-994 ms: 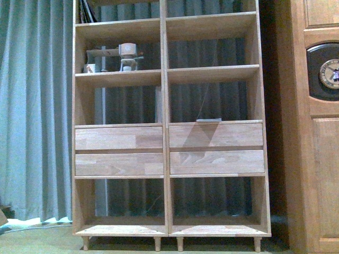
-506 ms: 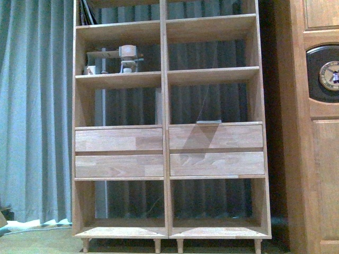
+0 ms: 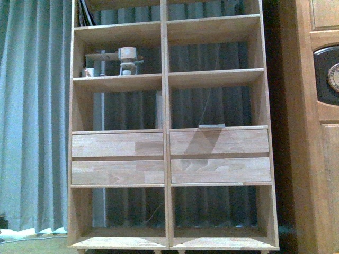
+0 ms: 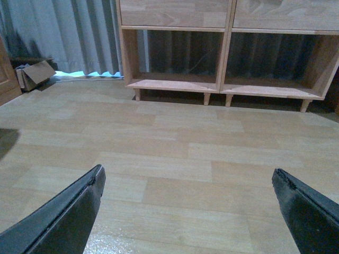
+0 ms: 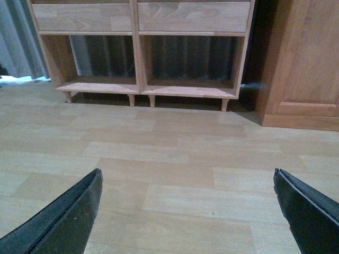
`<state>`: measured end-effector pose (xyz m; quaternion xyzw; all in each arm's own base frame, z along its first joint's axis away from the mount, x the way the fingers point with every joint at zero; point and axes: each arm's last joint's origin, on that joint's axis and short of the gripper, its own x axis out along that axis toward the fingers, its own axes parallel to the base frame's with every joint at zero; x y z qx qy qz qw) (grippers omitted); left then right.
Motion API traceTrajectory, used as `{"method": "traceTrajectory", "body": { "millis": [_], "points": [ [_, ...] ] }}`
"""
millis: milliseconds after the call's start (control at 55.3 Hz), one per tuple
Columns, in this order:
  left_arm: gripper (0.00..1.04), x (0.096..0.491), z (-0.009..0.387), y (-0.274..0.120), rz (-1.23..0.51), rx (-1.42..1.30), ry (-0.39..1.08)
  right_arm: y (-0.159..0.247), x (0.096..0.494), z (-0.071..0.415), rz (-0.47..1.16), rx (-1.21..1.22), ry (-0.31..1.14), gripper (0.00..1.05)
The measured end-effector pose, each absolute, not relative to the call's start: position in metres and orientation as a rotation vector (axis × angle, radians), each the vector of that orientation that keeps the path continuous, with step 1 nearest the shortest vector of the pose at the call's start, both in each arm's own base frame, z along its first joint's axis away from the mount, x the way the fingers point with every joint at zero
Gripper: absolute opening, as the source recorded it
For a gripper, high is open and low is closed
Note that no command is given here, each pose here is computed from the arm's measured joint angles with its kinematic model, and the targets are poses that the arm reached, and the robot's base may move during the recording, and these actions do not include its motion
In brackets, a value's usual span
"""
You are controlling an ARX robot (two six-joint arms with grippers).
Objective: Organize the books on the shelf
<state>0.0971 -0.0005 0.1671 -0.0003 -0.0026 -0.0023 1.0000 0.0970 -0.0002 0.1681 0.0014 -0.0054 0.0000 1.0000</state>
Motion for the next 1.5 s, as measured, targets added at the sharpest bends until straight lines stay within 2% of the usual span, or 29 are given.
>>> {"method": "traceTrajectory", "body": {
  "millis": [1500],
  "points": [
    [0.97,0.0971,0.1671,-0.0005,-0.005,-0.001,-0.005,-0.0002,0.0970,0.1681,0.000,0.003,-0.011,0.98]
  ]
}}
